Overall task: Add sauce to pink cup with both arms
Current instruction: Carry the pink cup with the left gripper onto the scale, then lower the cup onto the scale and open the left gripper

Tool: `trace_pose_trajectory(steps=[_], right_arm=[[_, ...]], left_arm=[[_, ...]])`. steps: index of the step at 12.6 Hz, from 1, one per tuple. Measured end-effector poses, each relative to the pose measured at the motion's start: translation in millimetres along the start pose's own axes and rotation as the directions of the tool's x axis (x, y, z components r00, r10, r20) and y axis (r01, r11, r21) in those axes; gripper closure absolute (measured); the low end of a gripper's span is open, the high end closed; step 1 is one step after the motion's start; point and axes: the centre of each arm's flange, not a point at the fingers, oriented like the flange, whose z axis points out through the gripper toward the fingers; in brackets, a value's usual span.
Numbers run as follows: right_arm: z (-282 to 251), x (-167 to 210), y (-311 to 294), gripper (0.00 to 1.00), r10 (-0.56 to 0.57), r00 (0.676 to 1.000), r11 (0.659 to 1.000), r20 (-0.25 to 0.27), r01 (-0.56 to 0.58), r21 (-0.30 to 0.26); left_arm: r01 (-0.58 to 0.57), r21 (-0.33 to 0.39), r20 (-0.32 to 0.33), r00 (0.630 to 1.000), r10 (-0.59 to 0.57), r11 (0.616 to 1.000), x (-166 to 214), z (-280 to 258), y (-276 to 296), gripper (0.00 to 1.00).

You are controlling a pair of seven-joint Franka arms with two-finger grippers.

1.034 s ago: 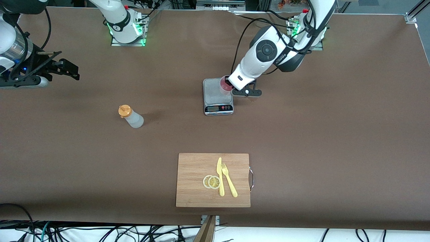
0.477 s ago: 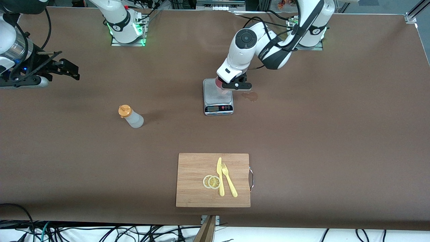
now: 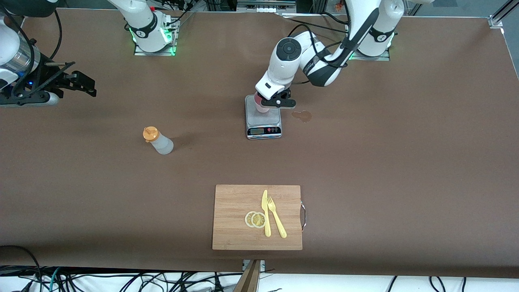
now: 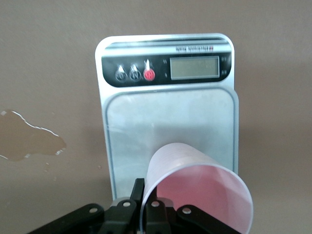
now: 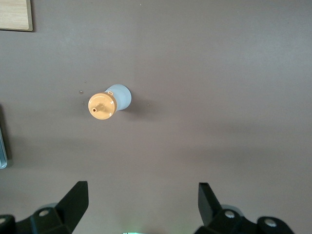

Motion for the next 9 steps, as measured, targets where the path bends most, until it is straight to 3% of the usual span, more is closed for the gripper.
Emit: trace_pose_trajectory(steps=[9], right_arm=[[0.3,0.2,-0.1,0.0,0.0,1.0,1.0,0.001,0.0,0.0]], left_arm=[[0.02,-0.012,-0.01,1.0,-0.02,1.0,13.4,-1.1,4.5,0.96]])
